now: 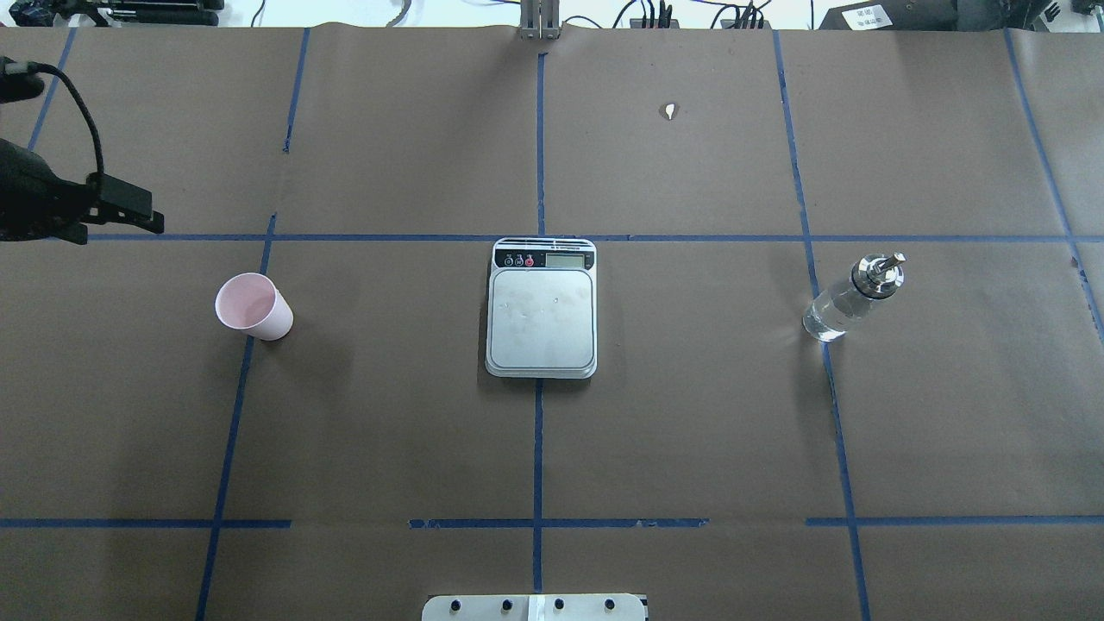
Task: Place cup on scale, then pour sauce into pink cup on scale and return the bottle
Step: 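Move the left gripper down to the pink paper cup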
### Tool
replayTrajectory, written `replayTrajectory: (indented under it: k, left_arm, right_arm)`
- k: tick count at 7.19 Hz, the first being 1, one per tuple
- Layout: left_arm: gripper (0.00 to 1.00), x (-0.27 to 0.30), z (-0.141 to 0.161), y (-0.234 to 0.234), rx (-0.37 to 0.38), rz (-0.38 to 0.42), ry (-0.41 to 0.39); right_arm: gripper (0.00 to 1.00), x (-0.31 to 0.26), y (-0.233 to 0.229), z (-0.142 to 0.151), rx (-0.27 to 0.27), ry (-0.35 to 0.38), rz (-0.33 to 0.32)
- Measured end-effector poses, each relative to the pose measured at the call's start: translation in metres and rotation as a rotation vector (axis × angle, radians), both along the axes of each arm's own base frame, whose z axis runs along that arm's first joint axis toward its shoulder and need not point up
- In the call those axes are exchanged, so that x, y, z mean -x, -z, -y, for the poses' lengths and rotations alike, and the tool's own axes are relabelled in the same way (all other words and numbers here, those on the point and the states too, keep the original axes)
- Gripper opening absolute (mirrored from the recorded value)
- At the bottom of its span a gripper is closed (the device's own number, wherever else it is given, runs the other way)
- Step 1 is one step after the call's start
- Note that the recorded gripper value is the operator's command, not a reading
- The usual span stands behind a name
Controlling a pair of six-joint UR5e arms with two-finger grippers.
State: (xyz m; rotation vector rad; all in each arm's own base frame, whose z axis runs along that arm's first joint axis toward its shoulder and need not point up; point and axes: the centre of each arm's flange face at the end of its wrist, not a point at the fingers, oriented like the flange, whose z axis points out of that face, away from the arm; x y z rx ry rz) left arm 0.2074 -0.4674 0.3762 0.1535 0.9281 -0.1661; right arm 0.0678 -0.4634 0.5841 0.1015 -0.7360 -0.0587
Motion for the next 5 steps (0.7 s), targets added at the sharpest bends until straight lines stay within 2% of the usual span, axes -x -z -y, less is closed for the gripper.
replayTrajectory:
  k: [2, 5]
  left_arm:
    - [1.00, -0.042, -0.010, -0.009, 0.019, 0.038, 0.003]
    - [1.00, -0.074, -0.006, -0.040, 0.010, 0.057, -0.016]
  right_arm:
    - [1.00, 0.000, 0.000, 0.000, 0.001, 0.000, 0.002]
    - [1.00, 0.001, 0.002, 0.001, -0.002, 0.000, 0.006]
